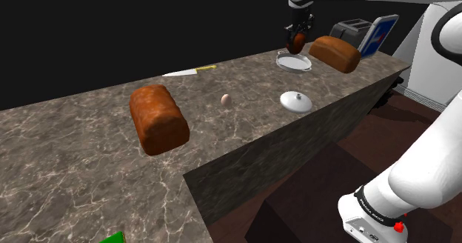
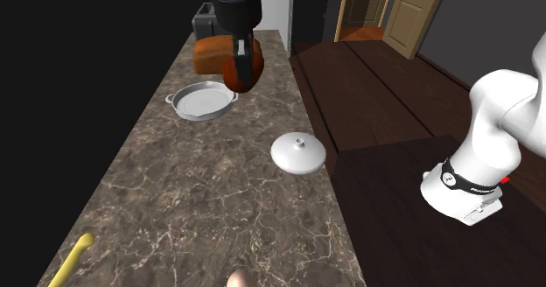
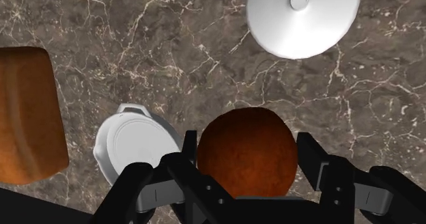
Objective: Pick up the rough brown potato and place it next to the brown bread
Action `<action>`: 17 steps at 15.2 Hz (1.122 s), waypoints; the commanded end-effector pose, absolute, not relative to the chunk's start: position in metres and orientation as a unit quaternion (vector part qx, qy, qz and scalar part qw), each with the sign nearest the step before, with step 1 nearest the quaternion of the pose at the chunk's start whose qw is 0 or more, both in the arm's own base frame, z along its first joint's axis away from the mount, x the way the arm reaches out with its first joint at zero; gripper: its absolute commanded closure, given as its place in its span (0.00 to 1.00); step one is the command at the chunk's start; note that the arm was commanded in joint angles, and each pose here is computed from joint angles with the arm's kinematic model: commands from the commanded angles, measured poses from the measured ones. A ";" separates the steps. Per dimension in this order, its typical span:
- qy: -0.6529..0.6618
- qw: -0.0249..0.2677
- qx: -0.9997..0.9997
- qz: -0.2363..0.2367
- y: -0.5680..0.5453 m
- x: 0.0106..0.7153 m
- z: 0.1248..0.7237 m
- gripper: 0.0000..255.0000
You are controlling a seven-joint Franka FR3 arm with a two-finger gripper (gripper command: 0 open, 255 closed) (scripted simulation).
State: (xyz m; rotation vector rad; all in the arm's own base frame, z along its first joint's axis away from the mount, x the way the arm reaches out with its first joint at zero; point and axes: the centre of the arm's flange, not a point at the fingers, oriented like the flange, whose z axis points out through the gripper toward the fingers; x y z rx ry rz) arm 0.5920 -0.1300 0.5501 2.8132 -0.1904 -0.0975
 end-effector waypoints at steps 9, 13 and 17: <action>-0.066 0.160 0.984 -0.034 -0.258 0.566 0.549 1.00; -0.066 0.160 0.984 -0.034 -0.310 0.555 0.549 1.00; -0.066 0.160 0.984 -0.034 -0.361 0.544 0.549 1.00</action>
